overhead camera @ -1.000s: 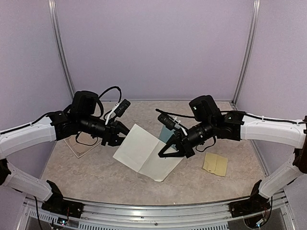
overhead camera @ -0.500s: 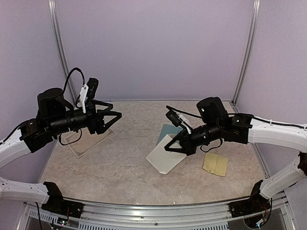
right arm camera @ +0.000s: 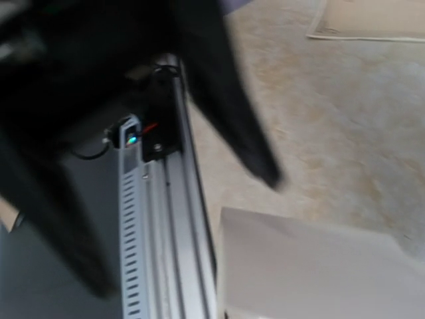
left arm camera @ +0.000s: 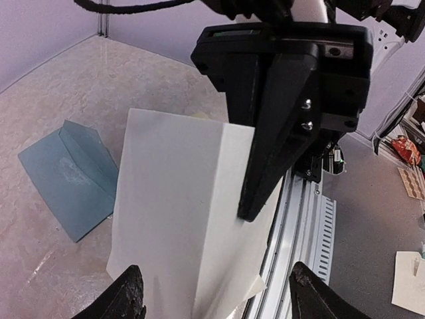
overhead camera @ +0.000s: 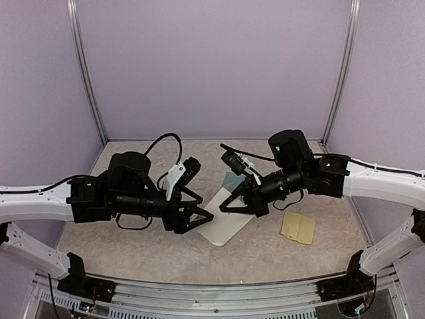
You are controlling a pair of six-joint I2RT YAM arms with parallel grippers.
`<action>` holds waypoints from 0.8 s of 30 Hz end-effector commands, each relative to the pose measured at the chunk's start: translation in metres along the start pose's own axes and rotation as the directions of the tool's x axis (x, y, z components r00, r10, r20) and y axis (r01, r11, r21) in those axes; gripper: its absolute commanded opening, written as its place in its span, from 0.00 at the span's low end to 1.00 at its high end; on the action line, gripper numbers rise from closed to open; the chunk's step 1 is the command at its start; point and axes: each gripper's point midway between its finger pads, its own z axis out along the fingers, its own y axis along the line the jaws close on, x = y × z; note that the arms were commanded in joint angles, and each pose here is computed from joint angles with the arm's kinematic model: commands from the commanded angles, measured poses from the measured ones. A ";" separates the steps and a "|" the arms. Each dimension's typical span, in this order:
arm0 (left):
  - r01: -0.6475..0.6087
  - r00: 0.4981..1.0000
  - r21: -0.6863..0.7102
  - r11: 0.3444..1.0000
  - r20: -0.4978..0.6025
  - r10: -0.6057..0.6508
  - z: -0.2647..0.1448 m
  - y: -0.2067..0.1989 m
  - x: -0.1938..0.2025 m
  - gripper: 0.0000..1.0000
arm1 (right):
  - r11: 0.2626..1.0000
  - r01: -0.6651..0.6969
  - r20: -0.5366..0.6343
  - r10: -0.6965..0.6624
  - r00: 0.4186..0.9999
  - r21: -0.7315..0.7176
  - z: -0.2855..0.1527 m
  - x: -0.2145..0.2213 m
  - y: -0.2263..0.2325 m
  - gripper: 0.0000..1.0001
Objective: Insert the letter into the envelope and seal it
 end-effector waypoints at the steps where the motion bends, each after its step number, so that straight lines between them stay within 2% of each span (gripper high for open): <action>1: 0.014 1.000 0.009 1.000 0.007 -0.014 0.005 -0.003 -0.003 0.70 | 0.994 0.067 0.001 -0.067 0.998 -0.090 0.004 -0.007 0.023 0.00; 4: 0.017 1.000 0.035 0.999 0.000 -0.017 0.008 -0.007 -0.003 0.67 | 0.992 0.081 -0.017 -0.083 0.996 -0.097 0.007 -0.005 0.026 0.00; 7: 0.016 1.000 0.078 0.997 -0.016 -0.015 0.012 -0.014 0.000 0.56 | 0.992 0.090 -0.024 -0.093 0.995 -0.091 0.007 -0.005 0.025 0.00; 13: 0.032 0.999 0.105 0.994 -0.045 -0.028 0.016 -0.018 0.008 0.14 | 0.993 0.109 -0.012 -0.110 0.994 -0.047 0.005 -0.012 0.021 0.00; 16: 0.043 0.999 0.085 0.995 -0.030 -0.041 0.015 -0.015 0.007 0.00 | 0.993 0.105 0.015 -0.106 0.994 0.051 0.001 -0.018 0.008 0.00; 17: 0.051 0.999 0.068 0.996 -0.020 -0.050 0.014 -0.012 0.006 0.00 | 0.990 0.099 0.028 -0.102 0.994 0.099 -0.002 -0.021 0.001 0.05; 18: 0.064 0.998 0.044 0.997 0.000 -0.064 0.012 -0.008 0.003 0.00 | 0.985 0.089 0.047 -0.097 0.994 0.146 -0.006 -0.024 -0.006 0.15; 19: 0.079 0.997 0.019 0.997 0.023 -0.079 0.010 -0.003 0.000 0.00 | 0.979 0.079 0.071 -0.093 0.993 0.186 -0.010 -0.027 -0.011 0.25; 21: 0.112 0.989 -0.007 0.994 0.093 -0.111 0.004 0.003 -0.009 0.00 | 0.969 0.050 0.138 -0.086 0.987 0.243 -0.022 -0.034 -0.017 0.53; 24: 0.164 0.967 -0.019 0.986 0.200 -0.157 -0.006 0.008 -0.023 0.00 | 0.963 -0.007 0.267 -0.068 0.961 0.270 -0.038 -0.042 -0.020 0.82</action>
